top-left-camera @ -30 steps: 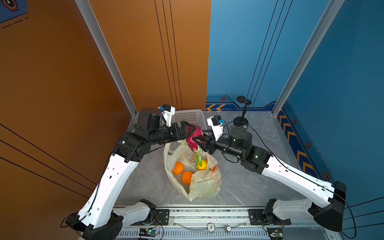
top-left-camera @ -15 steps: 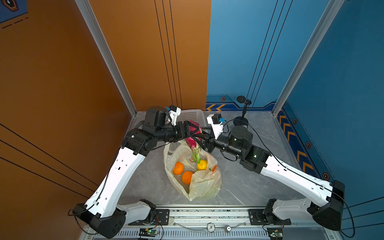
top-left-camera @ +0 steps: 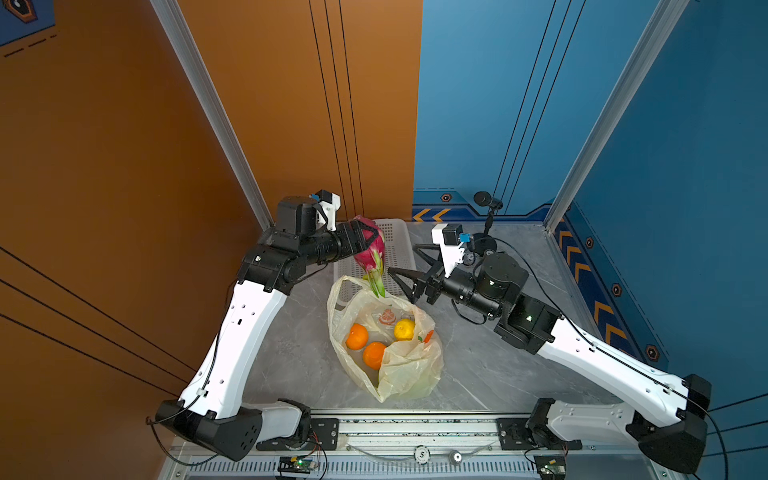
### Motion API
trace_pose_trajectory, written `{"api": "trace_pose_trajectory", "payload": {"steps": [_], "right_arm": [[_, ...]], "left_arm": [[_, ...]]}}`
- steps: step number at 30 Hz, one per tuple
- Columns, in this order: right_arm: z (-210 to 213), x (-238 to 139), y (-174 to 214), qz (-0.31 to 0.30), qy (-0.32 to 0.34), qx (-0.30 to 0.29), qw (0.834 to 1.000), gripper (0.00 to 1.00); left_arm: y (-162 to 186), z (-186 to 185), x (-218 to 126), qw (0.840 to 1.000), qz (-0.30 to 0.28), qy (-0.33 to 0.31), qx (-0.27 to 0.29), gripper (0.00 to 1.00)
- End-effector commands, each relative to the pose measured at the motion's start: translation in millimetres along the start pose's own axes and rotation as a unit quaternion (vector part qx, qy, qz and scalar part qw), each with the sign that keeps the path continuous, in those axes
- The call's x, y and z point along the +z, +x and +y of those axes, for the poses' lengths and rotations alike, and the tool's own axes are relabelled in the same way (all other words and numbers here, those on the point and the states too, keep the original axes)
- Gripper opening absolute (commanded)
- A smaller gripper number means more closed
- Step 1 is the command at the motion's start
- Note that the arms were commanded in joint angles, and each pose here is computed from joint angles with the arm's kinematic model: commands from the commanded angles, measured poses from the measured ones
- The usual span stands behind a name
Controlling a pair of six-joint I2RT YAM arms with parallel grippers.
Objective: Untie the knot of the plastic bag and take out the fruit
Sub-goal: 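Pass the dragon fruit from the right gripper to the left gripper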
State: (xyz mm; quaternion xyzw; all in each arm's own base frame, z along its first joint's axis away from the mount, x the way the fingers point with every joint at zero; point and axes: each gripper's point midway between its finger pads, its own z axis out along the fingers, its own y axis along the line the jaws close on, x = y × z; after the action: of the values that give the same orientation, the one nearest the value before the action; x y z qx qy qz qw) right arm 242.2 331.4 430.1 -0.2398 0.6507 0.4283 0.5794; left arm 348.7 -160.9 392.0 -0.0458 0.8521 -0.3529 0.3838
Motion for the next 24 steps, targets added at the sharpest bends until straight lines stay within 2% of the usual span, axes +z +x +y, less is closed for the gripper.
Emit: {"api": "trace_pose_trajectory", "payload": {"steps": [1,11,19,24], "right_arm": [[-14.4,-5.2,10.5,0.016,0.037,0.019,0.999,1.00],[-25.4,-0.9,22.4,0.034,0.063,0.039,0.997,1.00],[-32.0,7.1,31.1,0.057,0.077,0.041,0.995,1.00],[-35.0,13.8,38.8,0.076,0.084,0.049,0.992,1.00]], "left_arm": [[-27.1,22.4,12.1,0.998,-0.027,-0.041,0.026,0.65],[-51.7,90.9,73.2,0.994,0.002,-0.113,0.003,0.65],[-45.4,135.9,131.4,0.987,0.050,-0.151,-0.015,0.65],[-40.1,176.4,164.5,0.976,0.071,-0.203,-0.019,0.64]]}}
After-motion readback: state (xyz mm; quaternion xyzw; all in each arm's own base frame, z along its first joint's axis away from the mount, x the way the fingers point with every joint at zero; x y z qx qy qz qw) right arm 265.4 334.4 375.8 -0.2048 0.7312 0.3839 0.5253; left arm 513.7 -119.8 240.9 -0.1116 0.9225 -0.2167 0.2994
